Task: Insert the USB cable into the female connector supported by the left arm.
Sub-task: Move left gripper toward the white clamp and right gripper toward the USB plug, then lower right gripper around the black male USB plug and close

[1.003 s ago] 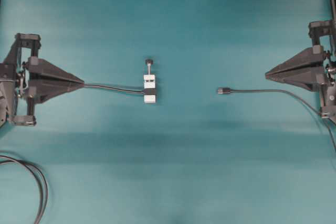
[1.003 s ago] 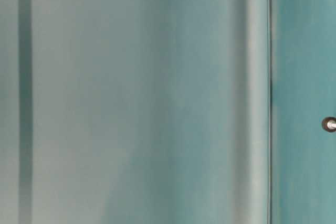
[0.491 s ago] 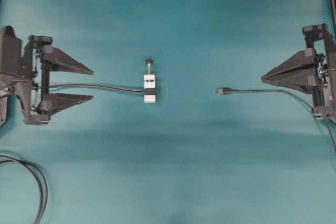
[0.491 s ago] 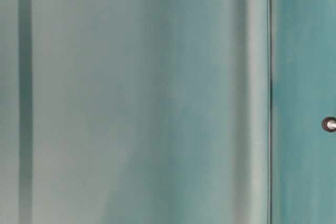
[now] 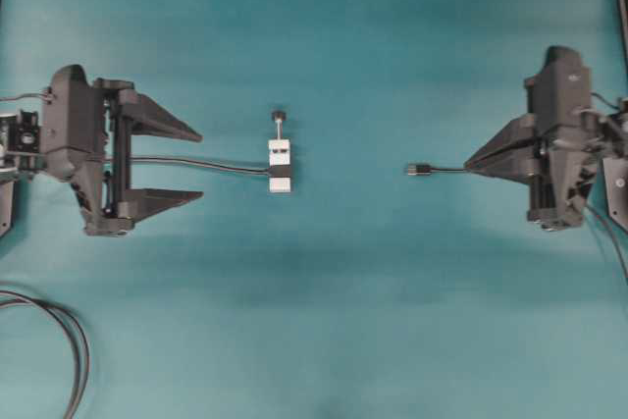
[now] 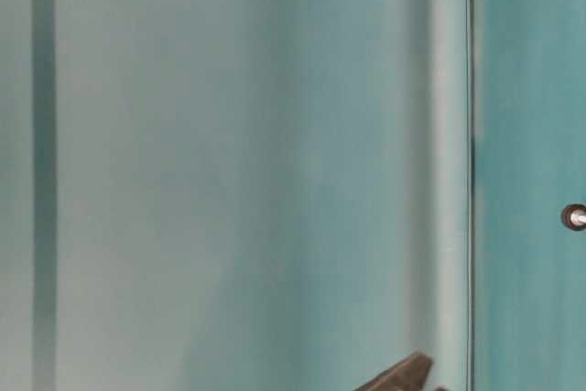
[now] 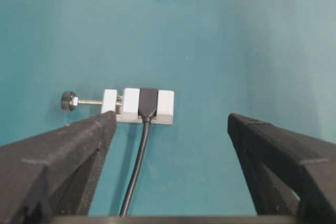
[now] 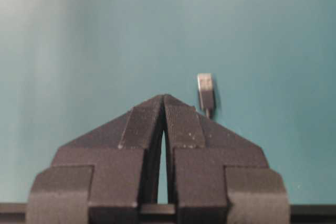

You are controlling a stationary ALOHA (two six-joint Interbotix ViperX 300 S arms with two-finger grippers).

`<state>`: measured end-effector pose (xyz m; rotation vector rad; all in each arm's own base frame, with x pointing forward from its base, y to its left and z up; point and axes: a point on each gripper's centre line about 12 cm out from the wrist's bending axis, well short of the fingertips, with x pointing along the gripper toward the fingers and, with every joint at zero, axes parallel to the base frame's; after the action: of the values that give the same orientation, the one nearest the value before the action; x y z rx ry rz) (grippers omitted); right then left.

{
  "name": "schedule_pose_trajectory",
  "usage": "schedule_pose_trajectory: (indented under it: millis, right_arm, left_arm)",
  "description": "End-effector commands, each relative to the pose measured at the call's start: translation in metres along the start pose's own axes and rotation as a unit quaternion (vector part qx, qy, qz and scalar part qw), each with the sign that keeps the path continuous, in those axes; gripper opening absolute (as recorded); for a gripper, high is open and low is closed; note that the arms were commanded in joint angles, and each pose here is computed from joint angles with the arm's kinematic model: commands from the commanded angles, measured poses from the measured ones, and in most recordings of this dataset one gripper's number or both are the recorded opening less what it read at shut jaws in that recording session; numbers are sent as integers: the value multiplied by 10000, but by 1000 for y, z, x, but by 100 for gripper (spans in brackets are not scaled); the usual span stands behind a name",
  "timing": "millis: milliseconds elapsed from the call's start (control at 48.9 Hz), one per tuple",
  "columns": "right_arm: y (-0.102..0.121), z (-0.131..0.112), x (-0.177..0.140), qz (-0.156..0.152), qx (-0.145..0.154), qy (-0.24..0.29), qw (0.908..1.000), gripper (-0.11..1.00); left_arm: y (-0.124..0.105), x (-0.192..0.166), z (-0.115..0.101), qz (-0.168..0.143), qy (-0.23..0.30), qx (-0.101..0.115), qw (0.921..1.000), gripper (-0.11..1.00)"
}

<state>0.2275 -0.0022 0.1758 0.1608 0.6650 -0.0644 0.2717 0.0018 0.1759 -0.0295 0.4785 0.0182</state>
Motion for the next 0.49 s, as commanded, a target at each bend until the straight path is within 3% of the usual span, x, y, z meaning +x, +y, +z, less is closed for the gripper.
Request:
schedule_pose_trajectory:
  millis: [0,287,471]
  right_arm:
    - [-1,0,9,-27,9,89,10000,4]
    - [-5,-15,40,-143,-77,683,9975,59]
    - [-12,-9,54,-251,-190,770,9965,59]
  left_arm:
    - [1,5,5,18,-100,-29,9999,96]
    - [4,11,-4,73,29,-29,10000,96]
    - [7,10,-6,117,36,-9,9999,96]
